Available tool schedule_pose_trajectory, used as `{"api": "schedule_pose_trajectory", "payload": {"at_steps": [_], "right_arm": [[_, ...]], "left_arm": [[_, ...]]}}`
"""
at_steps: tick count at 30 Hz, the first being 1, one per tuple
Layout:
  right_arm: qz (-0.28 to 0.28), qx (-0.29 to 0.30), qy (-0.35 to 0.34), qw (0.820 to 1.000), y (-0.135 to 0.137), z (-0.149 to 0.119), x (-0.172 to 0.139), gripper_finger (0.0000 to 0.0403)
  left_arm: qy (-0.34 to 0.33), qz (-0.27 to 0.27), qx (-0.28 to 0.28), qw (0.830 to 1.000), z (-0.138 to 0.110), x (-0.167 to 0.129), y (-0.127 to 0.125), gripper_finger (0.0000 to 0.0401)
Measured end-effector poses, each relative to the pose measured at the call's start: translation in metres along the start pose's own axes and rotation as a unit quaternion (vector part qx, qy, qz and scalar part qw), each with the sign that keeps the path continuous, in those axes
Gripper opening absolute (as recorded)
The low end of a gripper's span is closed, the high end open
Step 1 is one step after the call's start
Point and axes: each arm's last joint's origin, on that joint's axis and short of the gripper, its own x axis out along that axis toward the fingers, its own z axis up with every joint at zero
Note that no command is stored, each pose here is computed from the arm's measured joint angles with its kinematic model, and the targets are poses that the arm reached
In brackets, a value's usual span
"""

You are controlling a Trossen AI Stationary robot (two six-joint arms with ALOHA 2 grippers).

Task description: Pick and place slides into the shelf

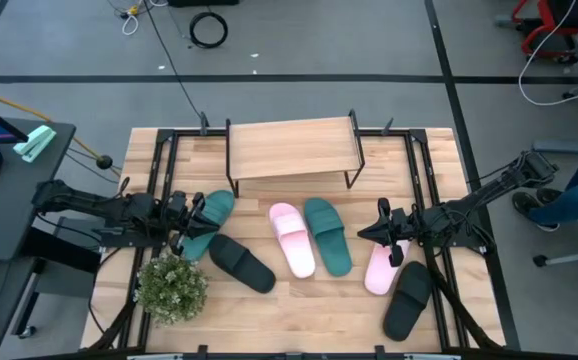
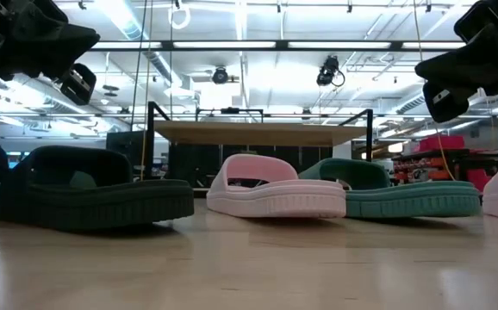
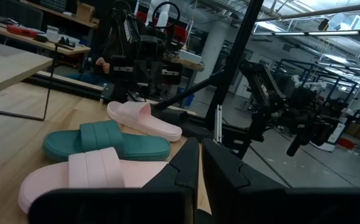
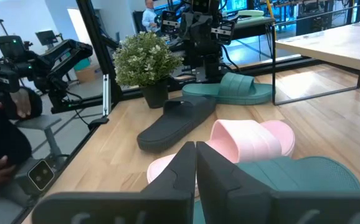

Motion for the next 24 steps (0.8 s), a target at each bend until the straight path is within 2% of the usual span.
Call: {"api": "schedule_pose_trajectory", "payload": {"at_steps": [9, 17, 19, 24], "right_arm": [[0.0, 0.0, 0.0, 1.0, 0.0, 0.0, 0.0, 0.0019], [0.0, 0.0, 0.0, 1.0, 0.0, 0.0, 0.0, 0.0019], [0.0, 0.0, 0.0, 1.0, 0.0, 0.0, 0.0, 0.0019], [0.0, 0.0, 0.0, 1.0, 0.0, 0.0, 0.0, 0.0019]], "left_arm": [[-0.001, -0.001, 0.0, 1.0, 0.0, 0.0, 0.0, 0.0036], [-0.022, -0.006, 0.005, 1.0, 0.004, 0.0, -0.001, 0.0024], [-0.034, -0.007, 0.033, 0.999, 0.007, 0.0, -0.002, 0.0021], [-0.06, -0.008, 0.167, 0.984, 0.03, 0.001, -0.011, 0.004]]}}
